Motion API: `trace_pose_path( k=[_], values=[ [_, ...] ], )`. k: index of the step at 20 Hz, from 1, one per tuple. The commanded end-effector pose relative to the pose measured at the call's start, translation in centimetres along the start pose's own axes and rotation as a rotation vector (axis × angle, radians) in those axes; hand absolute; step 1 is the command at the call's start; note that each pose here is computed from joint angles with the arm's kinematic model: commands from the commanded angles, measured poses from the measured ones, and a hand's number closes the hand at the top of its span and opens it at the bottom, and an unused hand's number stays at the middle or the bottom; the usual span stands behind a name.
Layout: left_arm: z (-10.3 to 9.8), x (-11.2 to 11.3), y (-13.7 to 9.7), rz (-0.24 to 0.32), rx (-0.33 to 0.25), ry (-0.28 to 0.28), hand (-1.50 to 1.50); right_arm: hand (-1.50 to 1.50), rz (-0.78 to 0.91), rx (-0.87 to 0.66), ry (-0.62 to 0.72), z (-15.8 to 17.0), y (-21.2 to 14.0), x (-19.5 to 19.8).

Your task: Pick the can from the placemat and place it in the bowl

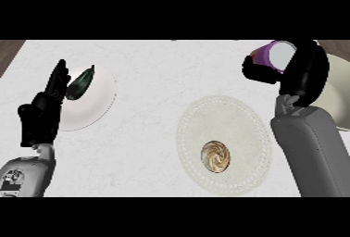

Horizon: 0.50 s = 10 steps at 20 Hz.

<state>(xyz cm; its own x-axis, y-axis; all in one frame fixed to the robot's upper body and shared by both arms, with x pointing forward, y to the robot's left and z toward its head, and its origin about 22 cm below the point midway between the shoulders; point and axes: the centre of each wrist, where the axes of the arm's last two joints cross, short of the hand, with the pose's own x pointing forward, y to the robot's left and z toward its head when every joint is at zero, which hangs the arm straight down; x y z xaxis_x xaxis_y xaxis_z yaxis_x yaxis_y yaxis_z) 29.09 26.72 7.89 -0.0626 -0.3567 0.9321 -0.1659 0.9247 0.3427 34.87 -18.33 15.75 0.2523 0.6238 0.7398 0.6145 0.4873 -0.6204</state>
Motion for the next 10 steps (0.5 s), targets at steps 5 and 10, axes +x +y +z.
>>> trace_pose_path(
  k=[5, 10],
  values=[
    [-1.2, -0.7, -0.5, 0.011, -0.003, -0.012, 0.0, 1.5, 0.101, -0.162, 0.012, -5.4, -2.2, -8.6],
    [-0.6, -0.1, -0.8, 0.022, -0.018, -0.012, 0.0, 1.5, 0.319, -0.223, 0.055, -10.1, -5.0, -12.0]
  ],
)
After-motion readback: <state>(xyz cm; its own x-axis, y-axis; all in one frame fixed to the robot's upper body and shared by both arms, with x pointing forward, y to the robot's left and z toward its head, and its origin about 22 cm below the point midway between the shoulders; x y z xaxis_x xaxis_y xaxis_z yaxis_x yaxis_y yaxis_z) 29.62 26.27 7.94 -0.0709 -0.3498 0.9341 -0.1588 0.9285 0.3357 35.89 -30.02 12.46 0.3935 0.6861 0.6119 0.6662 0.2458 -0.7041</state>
